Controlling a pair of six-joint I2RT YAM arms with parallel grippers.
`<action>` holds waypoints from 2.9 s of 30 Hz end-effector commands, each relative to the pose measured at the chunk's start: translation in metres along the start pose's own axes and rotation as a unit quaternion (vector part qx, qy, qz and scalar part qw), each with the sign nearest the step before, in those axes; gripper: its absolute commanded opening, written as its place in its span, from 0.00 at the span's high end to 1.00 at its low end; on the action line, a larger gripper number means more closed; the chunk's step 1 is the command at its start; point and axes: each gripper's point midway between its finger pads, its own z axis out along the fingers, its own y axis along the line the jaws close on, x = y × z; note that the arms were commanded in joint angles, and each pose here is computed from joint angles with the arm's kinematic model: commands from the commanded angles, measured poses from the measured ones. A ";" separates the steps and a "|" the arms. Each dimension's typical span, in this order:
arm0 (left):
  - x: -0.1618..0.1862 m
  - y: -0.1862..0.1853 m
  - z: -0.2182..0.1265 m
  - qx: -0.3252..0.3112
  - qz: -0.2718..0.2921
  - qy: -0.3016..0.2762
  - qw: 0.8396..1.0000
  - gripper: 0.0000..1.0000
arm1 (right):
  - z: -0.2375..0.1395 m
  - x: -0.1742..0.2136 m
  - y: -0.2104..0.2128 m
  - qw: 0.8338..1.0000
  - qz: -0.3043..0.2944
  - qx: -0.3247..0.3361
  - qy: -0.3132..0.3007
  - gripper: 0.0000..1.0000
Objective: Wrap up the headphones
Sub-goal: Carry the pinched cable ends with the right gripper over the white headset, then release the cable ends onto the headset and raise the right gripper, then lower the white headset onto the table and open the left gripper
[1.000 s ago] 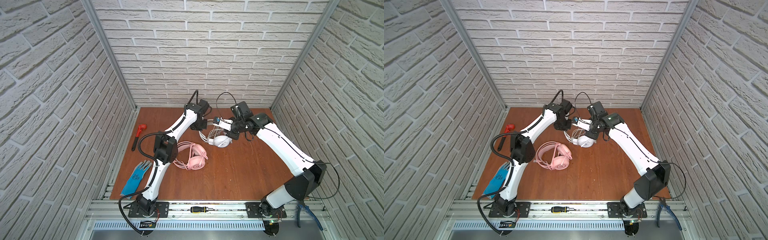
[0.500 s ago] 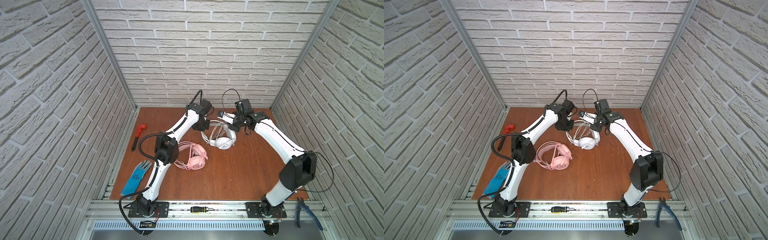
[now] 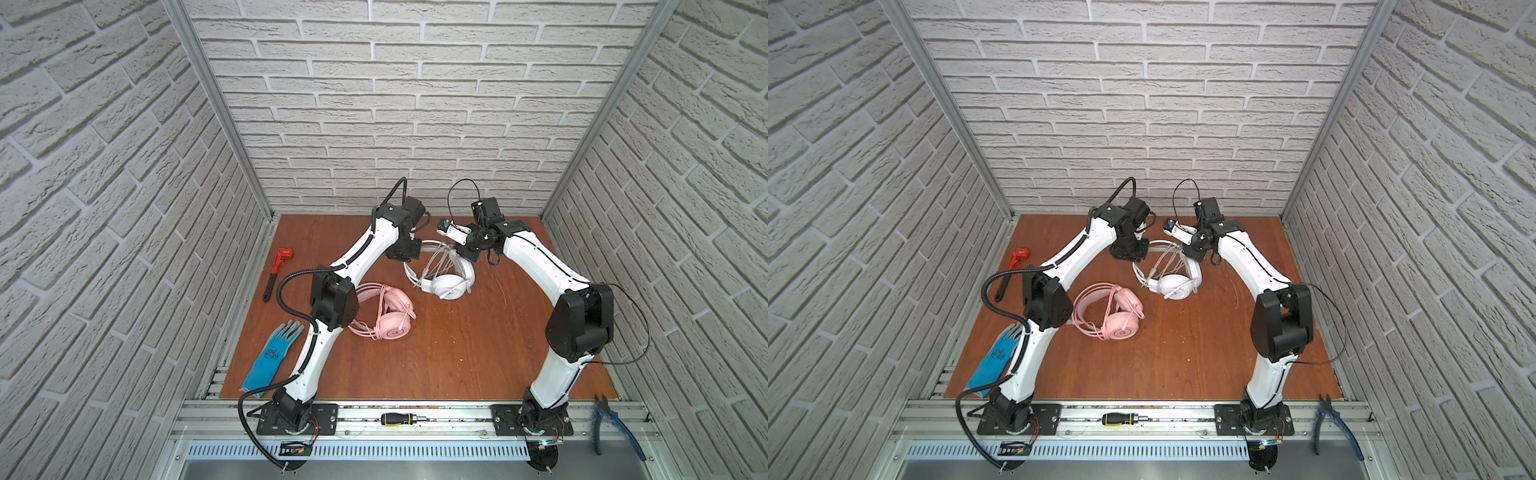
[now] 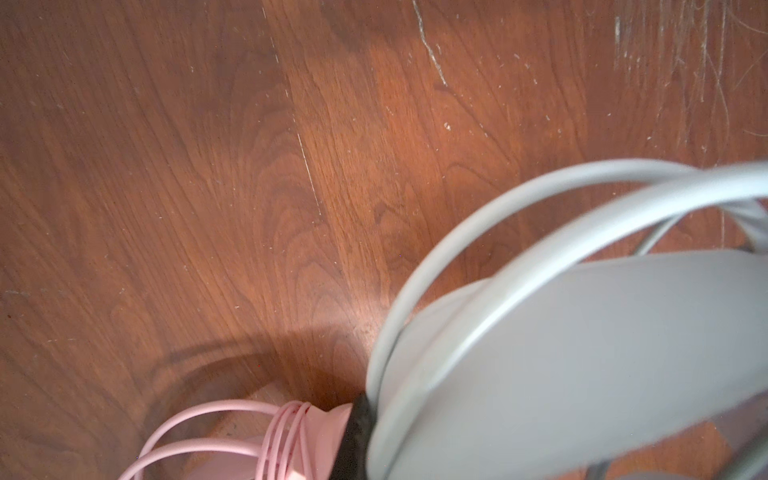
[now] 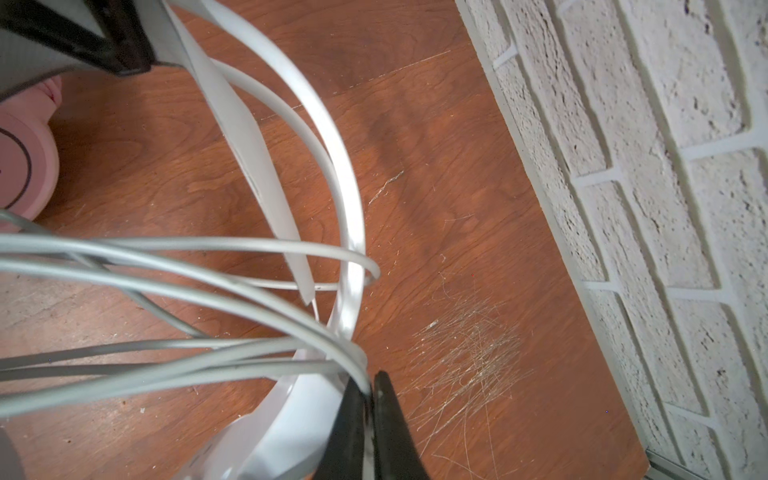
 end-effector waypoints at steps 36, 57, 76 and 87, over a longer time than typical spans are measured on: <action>0.009 -0.046 0.042 0.016 -0.150 -0.002 0.989 1.00 | -0.153 0.066 -0.020 0.886 0.419 0.163 -0.115 0.05; 0.026 -0.068 0.109 0.026 -0.154 0.027 0.987 0.80 | -0.171 0.093 0.025 0.880 0.436 0.155 -0.111 0.05; 0.013 -0.051 0.057 0.016 -0.132 -0.007 0.991 0.25 | -0.145 0.096 0.050 0.893 0.434 0.088 -0.084 0.04; -0.019 0.008 -0.048 -0.015 -0.086 -0.113 0.990 0.08 | -0.136 0.094 0.059 0.891 0.438 0.062 -0.096 0.04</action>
